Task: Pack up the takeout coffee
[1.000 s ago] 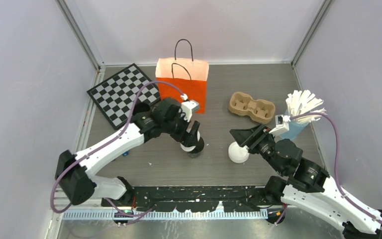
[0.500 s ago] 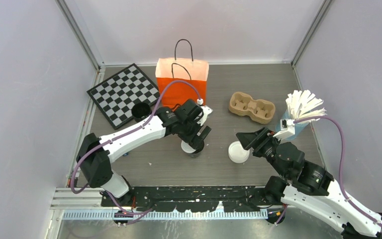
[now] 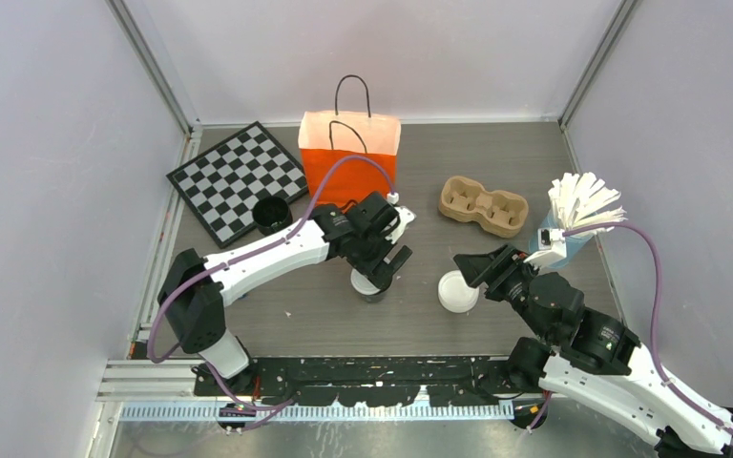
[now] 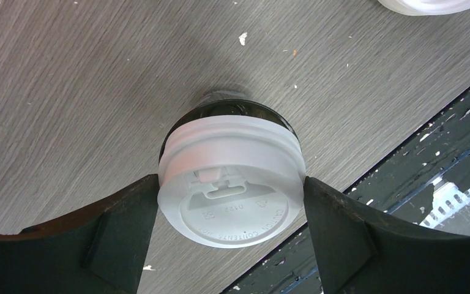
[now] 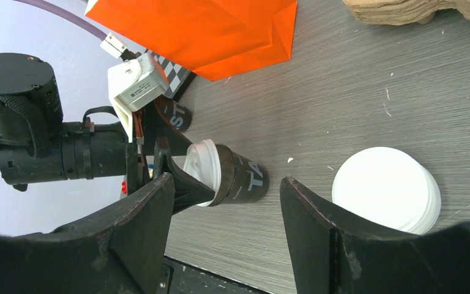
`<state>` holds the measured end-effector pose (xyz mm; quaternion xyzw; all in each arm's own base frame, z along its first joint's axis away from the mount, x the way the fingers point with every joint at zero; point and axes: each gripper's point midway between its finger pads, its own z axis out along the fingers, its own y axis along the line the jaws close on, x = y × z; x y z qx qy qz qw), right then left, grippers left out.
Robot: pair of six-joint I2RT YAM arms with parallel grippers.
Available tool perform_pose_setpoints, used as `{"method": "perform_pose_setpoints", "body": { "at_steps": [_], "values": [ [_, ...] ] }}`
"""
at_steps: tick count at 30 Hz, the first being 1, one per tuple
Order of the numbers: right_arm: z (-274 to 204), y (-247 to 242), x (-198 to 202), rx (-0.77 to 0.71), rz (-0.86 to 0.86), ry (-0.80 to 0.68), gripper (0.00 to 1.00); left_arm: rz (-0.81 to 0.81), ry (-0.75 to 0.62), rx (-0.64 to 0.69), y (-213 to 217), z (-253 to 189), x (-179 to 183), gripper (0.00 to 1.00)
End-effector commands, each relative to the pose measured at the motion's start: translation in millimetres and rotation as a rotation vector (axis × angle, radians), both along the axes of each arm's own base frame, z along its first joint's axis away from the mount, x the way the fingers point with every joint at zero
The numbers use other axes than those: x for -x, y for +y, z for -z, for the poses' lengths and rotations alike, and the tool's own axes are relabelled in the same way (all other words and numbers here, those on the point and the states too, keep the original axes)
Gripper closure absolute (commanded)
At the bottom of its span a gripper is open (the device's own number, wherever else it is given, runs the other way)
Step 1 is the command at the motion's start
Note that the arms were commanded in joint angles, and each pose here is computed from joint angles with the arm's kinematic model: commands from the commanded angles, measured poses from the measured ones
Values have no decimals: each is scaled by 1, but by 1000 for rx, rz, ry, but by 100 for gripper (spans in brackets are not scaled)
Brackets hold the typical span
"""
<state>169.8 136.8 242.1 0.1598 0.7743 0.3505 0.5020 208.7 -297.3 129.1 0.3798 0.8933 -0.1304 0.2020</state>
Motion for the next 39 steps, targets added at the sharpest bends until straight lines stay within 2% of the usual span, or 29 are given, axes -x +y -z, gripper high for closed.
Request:
{"method": "perform_pose_setpoints", "body": {
  "at_steps": [1, 14, 16, 39],
  "values": [
    [-17, -5, -5, -19, 35, -44, 31, 22, -34, 36, -9, -17, -3, 13],
    [-11, 3, -7, 2, 17, -25, 31, 41, -27, 39, -11, -19, 0, 4],
    [-11, 5, -7, 1, 11, -24, 31, 44, -28, 37, -11, -19, -1, 0],
    [-12, 9, -6, 4, -10, -24, 31, 47, -29, -5, -9, -14, -5, 0]
  ]
}}
